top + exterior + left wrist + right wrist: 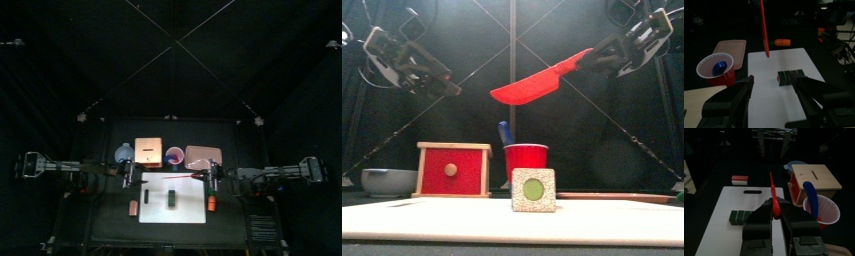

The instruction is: Cut sushi roll

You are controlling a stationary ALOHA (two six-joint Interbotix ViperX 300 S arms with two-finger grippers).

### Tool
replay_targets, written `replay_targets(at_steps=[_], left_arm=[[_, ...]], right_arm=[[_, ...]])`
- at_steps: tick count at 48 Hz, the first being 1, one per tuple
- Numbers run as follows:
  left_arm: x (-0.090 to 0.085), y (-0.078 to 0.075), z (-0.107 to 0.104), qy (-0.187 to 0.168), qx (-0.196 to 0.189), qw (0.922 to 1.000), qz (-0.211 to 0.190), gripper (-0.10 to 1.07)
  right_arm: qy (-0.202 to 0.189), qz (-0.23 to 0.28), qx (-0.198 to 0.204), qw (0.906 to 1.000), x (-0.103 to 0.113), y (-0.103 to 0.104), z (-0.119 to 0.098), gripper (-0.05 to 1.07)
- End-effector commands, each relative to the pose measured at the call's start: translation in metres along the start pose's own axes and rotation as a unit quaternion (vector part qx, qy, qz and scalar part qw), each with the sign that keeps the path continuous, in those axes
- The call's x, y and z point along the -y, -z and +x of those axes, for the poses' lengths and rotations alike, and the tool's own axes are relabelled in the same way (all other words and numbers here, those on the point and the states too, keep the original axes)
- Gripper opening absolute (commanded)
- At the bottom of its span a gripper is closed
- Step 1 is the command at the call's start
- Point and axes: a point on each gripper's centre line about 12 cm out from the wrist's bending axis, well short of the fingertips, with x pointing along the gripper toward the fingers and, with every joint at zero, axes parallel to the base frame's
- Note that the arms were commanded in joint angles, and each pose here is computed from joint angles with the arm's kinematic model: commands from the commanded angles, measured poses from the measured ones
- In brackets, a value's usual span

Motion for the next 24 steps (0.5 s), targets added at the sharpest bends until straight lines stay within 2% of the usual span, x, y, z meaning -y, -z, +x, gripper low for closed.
replay_targets(at_steps=[1,5,14,19,24], left_arm=[[-0.006,-0.009,0.020,-0.007,0.022,0.9997,-0.002,0.93],[-0.007,-0.007,0.033,-0.016,0.029,0.9994,0.010,0.93],[-0.004,-0.006,0.054,-0.050,0.049,0.9951,0.069,0.93],[0.005,-0.006,0.061,-0.061,0.048,0.9929,0.091,0.93],[0.015,-0.006,0.065,-0.063,0.048,0.9928,0.090,0.93]], right_arm=[[0.006,0.005,0.023,0.9997,0.004,-0.012,0.006,0.45],[0.007,0.007,0.025,0.9996,0.005,-0.013,0.010,0.45],[0.009,0.008,0.026,0.9996,0.007,-0.017,0.015,0.45],[0.011,0.009,0.024,0.9996,0.009,-0.017,0.016,0.45],[0.014,0.009,0.024,0.9996,0.010,-0.016,0.017,0.45]])
